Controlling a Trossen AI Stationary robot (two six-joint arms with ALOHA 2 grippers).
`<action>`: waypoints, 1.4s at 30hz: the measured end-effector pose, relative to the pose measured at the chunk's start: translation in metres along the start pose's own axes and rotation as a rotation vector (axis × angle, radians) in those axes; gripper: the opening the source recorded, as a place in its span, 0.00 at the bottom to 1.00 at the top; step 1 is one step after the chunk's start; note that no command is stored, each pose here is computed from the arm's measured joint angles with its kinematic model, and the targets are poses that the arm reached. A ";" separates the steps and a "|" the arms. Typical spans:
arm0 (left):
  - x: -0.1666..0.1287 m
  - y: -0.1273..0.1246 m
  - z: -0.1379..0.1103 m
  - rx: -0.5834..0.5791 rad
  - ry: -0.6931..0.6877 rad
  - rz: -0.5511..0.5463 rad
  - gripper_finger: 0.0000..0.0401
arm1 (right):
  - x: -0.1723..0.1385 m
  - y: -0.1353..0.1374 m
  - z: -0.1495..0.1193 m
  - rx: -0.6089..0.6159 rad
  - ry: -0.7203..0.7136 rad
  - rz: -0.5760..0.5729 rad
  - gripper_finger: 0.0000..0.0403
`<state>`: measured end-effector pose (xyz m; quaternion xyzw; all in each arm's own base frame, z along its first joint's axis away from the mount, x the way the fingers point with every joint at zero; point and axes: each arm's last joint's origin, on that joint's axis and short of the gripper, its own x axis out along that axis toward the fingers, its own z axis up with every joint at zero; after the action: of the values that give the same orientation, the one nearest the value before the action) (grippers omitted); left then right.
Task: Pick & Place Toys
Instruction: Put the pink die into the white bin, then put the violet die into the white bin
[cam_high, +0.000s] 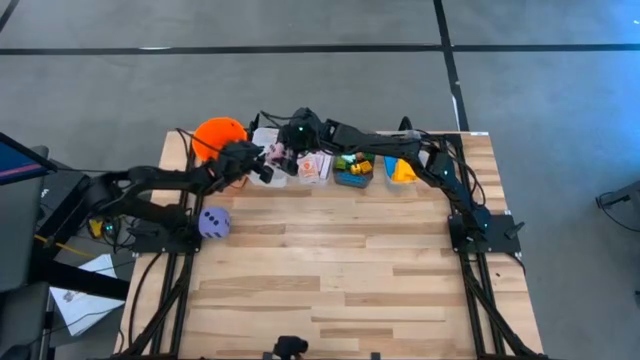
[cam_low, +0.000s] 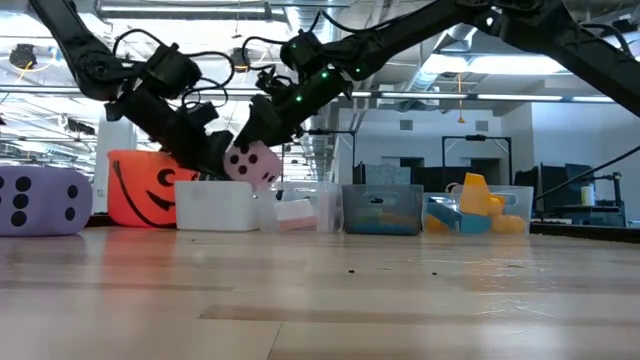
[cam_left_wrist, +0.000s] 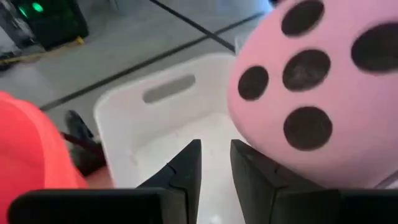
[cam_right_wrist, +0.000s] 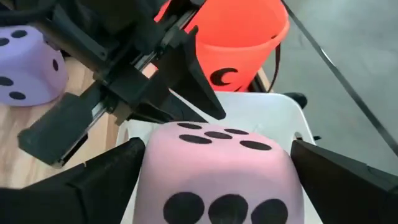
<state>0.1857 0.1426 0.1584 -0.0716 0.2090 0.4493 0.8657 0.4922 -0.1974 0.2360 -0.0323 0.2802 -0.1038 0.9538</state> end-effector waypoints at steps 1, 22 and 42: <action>-0.002 0.001 0.002 -0.003 -0.011 0.007 0.20 | 0.000 0.000 0.000 -0.001 0.001 -0.003 0.99; -0.048 0.005 0.043 -0.063 -0.268 -0.226 0.20 | 0.000 -0.002 0.005 0.014 -0.056 0.004 0.99; -0.130 -0.014 0.044 -0.009 -0.325 -0.651 0.20 | -0.005 0.149 0.006 -0.129 0.051 0.269 0.99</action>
<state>0.1443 0.0506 0.2530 -0.0661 0.0330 0.1565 0.9849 0.5177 -0.0508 0.2260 -0.0528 0.3123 0.0425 0.9476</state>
